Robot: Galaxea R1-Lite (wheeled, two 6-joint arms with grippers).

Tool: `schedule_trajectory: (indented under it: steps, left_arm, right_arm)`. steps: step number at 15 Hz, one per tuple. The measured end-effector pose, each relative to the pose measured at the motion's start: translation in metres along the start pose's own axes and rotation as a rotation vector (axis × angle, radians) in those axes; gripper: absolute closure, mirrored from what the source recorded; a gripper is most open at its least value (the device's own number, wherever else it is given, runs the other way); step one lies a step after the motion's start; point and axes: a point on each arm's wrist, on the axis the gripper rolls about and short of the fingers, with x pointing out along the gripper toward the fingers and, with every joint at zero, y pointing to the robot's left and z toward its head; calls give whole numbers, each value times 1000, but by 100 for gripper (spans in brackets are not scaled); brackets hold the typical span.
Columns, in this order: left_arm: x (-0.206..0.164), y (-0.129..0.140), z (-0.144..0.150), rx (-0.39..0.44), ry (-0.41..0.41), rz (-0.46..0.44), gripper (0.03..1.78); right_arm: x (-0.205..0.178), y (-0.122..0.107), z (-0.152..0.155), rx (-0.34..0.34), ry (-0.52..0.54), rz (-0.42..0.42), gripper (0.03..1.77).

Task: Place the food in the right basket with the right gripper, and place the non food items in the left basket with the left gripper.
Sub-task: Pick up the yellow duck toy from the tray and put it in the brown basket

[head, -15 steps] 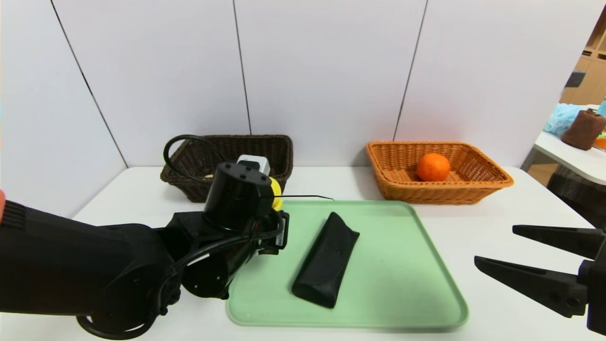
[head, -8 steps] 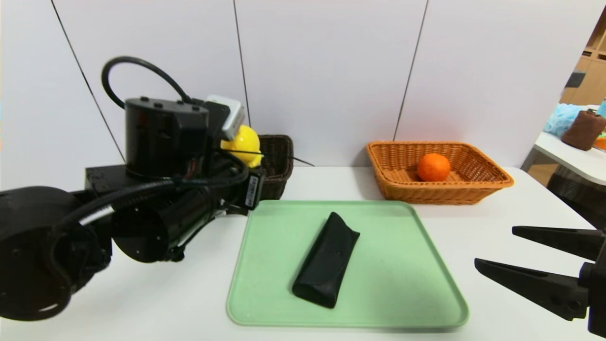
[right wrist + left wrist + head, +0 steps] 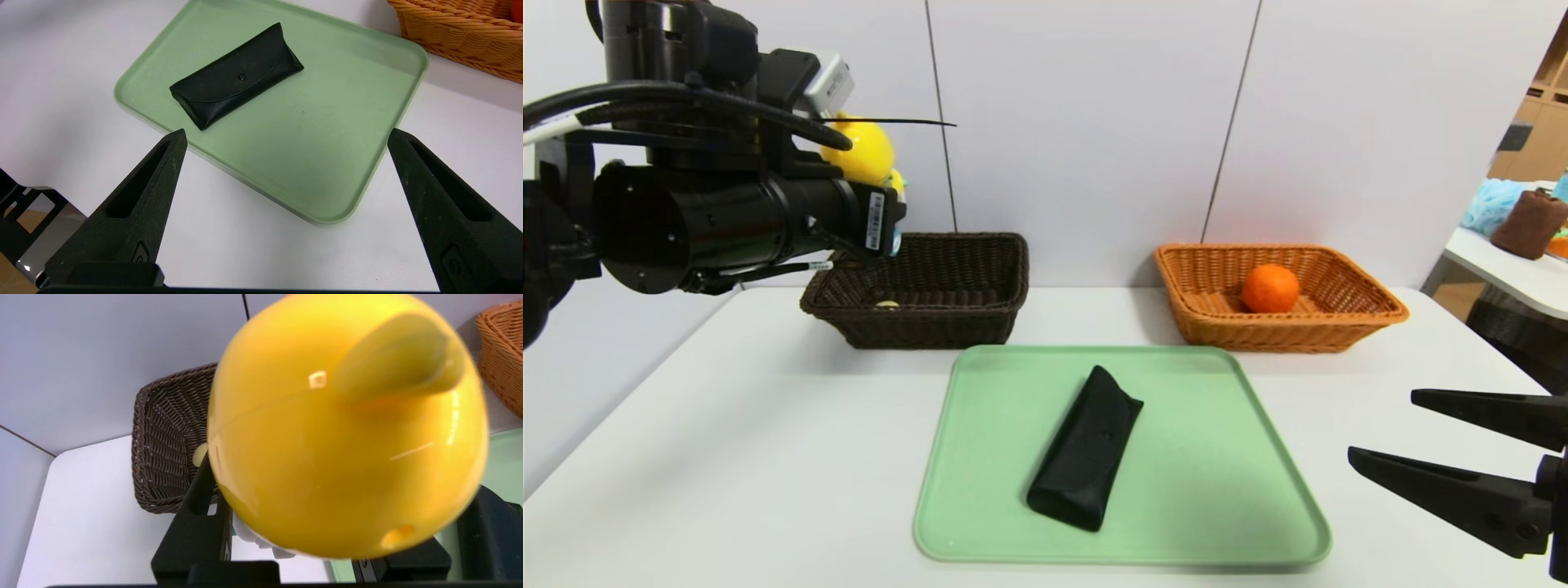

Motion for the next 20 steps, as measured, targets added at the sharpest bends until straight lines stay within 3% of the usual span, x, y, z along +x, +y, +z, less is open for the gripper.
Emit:
schedule_trajectory:
  steps: [9, 20]
  left_arm:
    - [56, 12, 4, -4, 99, 12, 106]
    - [126, 22, -33, -4, 259, 19, 106]
  right_arm:
    - [-3, 0, -2, 2, -6, 3, 10]
    - [-1, 1, -7, 0, 12, 11, 10]
